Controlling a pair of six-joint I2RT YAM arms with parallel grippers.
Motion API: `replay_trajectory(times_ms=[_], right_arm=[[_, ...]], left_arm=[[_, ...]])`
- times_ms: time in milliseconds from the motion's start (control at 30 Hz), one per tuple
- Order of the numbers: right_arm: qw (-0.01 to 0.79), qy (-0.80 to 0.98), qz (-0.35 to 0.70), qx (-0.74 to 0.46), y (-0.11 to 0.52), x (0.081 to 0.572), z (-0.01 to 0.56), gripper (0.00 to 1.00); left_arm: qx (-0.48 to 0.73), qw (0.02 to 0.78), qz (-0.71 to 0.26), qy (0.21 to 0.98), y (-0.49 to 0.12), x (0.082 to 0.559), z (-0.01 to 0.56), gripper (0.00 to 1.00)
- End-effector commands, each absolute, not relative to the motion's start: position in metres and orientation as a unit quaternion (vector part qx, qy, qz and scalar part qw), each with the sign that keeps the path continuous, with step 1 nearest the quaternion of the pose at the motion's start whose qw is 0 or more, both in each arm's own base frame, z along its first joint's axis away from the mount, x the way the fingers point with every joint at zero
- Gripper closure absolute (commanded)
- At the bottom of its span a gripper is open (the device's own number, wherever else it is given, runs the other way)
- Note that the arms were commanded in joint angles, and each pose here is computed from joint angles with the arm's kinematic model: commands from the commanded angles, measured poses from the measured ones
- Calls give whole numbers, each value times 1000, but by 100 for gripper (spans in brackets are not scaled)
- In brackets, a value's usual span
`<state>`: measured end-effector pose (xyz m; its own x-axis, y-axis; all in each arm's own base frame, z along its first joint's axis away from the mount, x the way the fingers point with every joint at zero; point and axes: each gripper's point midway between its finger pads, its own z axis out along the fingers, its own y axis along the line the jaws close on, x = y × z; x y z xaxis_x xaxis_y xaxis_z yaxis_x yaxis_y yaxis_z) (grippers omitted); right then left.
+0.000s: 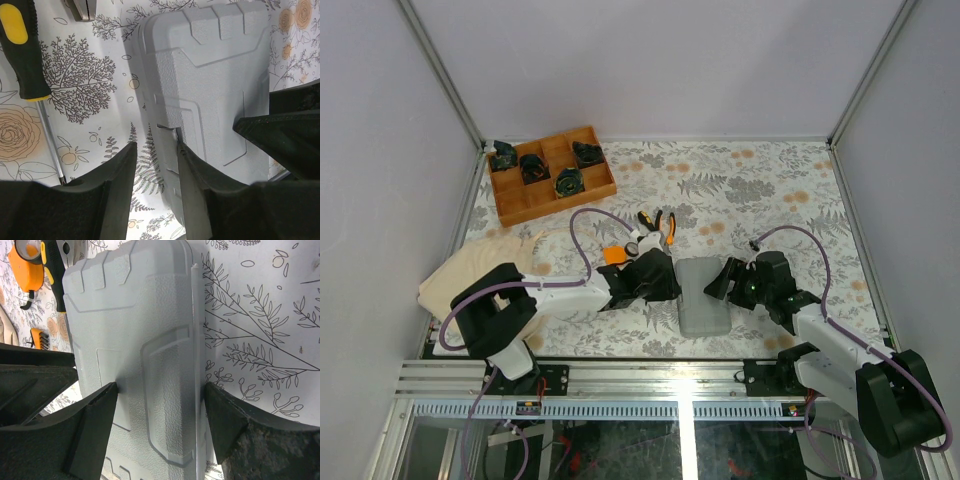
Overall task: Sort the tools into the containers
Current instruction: Open the storage box at the center of the board.
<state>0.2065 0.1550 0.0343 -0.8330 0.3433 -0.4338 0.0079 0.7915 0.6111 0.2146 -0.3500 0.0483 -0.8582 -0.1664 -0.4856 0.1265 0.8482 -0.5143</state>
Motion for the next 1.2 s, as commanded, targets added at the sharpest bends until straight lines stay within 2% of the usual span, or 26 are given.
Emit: replay_trajectory(times_ms=[0,167,367,533,667,933,1167], right_arm=[[226,928,277,104,145,183,7,25],[225,931,265,108,141,183,5,25],[234,936,232,125,129,185,4,28],[231,944,185,144,114,186,0,35],[224,948,156,165,105,186,-5,46],[233,945,115,199,89,187,-7,67],[233,945,98,208,84,188,-8,74]], left_arm=[[-4,272,-279,921,-360,215,45,64],[1,267,-250,931,-358,214,36,66],[25,257,-177,950,-350,209,14,80],[36,250,-138,958,-340,202,1,91],[42,248,-124,960,-332,199,-3,98],[44,253,-74,964,-305,197,-7,100],[31,258,-53,964,-282,191,-9,100]])
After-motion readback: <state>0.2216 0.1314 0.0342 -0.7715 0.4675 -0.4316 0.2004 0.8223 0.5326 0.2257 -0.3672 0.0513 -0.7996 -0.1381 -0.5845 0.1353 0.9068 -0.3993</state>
